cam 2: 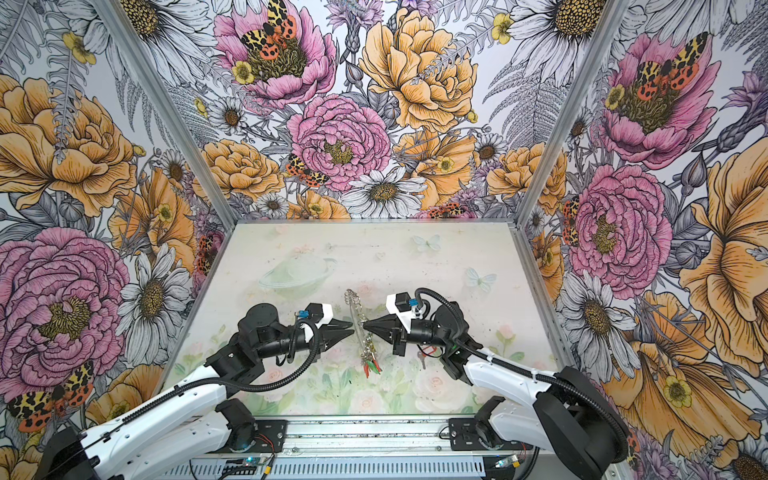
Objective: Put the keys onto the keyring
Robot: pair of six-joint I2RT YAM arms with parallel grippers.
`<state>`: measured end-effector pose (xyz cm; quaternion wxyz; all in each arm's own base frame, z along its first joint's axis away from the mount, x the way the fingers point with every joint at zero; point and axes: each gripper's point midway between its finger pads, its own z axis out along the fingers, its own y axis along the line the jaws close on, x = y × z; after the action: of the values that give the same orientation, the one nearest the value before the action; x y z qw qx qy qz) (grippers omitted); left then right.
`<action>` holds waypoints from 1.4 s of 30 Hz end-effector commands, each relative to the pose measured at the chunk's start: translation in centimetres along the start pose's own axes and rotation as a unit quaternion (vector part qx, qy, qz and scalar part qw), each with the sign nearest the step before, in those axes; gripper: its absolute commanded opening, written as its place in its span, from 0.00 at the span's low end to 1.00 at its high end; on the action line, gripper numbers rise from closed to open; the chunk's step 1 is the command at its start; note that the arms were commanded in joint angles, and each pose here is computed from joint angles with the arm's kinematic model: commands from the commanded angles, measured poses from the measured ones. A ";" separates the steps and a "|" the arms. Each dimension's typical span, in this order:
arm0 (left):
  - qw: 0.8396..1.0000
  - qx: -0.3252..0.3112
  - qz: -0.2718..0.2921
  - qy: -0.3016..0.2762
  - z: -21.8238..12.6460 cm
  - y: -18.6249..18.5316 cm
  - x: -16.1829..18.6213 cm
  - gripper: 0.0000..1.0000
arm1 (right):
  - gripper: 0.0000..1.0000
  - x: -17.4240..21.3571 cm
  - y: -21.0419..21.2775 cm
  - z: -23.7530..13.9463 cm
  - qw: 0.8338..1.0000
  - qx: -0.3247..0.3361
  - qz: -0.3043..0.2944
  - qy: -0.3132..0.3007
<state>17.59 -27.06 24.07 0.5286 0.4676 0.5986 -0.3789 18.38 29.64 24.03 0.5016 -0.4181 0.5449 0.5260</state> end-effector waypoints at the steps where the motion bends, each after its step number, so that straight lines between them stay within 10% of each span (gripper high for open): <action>1: 1.000 0.017 0.000 -0.018 0.0 -0.5 -0.7 0.20 | 0.00 -2.6 1.1 0.0 0.998 -0.024 -0.035 -0.049; 42: 0.998 0.053 -0.014 -0.024 0.4 -1.7 -1.5 0.07 | 0.00 -1.3 1.9 1.4 0.997 -0.044 -0.045 -0.039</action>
<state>16.61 -27.82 24.65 0.5143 0.4703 0.5837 -0.4168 17.00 30.93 24.36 0.5028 -0.4374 0.5074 0.5463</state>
